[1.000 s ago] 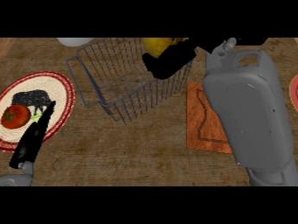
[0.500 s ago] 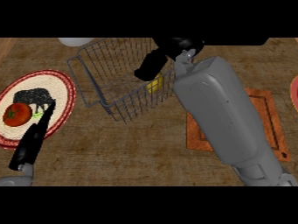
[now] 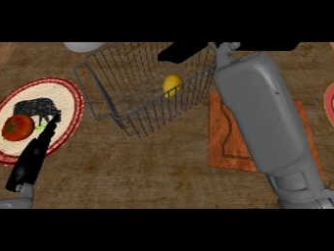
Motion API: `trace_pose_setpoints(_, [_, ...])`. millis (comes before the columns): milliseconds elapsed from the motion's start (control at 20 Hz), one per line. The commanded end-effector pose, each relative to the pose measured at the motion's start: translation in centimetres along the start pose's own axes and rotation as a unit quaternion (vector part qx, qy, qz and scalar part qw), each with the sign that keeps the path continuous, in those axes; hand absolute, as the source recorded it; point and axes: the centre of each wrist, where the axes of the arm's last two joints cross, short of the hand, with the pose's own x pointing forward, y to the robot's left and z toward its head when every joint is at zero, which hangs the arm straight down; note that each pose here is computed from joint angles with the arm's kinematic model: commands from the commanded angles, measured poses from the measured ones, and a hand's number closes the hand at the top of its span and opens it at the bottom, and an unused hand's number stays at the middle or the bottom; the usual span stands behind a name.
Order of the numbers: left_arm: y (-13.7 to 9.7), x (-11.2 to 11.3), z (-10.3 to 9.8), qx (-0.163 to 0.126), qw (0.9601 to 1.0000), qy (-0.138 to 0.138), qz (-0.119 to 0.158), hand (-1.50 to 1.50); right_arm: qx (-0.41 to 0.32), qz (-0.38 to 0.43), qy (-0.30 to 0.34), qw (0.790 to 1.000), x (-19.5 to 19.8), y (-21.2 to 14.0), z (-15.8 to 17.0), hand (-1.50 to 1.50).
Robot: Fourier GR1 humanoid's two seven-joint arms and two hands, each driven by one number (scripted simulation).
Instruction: Pick the lemon from the cutting board and place it in the basket
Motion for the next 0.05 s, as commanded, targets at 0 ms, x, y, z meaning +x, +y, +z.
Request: trace_pose_setpoints(0, [-0.91,-1.38,0.18,-0.007,0.9999,0.012,0.002,0.00,-0.038,-0.038,0.059,0.997,-1.91,-2.53,-1.05,-1.50])
